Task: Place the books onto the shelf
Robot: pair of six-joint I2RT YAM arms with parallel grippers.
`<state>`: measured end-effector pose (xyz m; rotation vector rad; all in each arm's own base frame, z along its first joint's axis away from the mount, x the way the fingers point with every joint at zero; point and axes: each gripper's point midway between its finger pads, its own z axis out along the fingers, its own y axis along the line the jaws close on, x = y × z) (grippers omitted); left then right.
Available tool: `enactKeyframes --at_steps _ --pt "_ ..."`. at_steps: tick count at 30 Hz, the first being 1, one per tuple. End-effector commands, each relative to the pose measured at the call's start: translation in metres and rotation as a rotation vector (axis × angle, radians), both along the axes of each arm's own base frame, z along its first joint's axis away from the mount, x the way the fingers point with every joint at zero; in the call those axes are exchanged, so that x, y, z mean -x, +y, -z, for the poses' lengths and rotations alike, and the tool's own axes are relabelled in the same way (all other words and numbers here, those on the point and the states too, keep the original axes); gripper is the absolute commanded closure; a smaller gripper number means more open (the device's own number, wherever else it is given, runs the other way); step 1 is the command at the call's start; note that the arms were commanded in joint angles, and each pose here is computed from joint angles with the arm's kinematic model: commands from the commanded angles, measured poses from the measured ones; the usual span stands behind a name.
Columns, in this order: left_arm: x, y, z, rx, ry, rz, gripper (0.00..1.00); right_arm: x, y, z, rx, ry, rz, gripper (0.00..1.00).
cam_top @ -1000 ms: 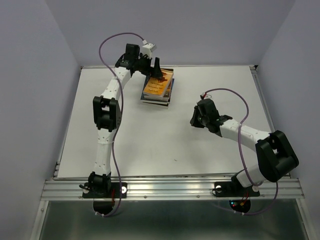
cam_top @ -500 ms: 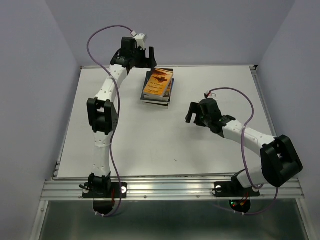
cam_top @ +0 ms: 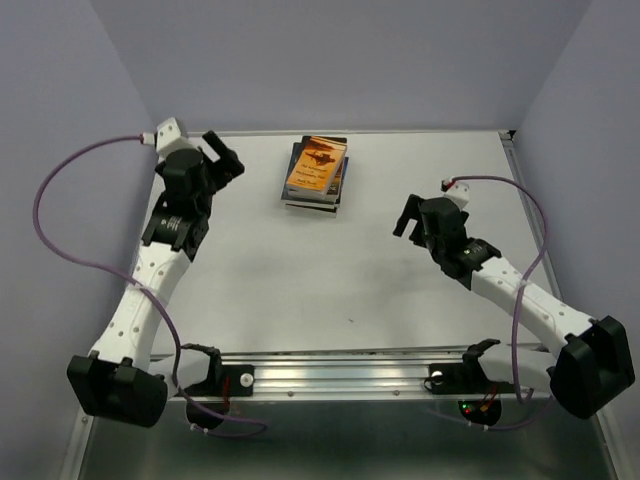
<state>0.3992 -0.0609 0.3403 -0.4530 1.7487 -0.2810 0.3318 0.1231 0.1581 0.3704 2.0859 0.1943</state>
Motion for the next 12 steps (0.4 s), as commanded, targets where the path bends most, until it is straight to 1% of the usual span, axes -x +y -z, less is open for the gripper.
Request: enactKeyframes --at_steps 1,3,6,8,12 --pt "0.028 0.034 0.077 0.095 0.078 -0.238 0.01 0.005 -0.038 -0.017 0.064 -0.071 0.154 0.00" --pt "0.045 0.036 0.092 0.111 0.086 -0.236 0.01 0.008 -0.045 -0.029 0.063 -0.109 0.178 0.00" --pt "0.061 0.038 0.095 0.117 0.073 -0.224 0.01 0.013 -0.058 -0.045 0.081 -0.161 0.218 0.00" --pt "0.067 0.042 0.094 0.129 0.043 -0.236 0.01 0.015 -0.065 -0.050 0.108 -0.179 0.238 0.00" --pt "0.083 0.053 0.073 0.157 -0.077 -0.274 0.01 0.021 -0.077 -0.057 0.114 -0.210 0.286 0.00"
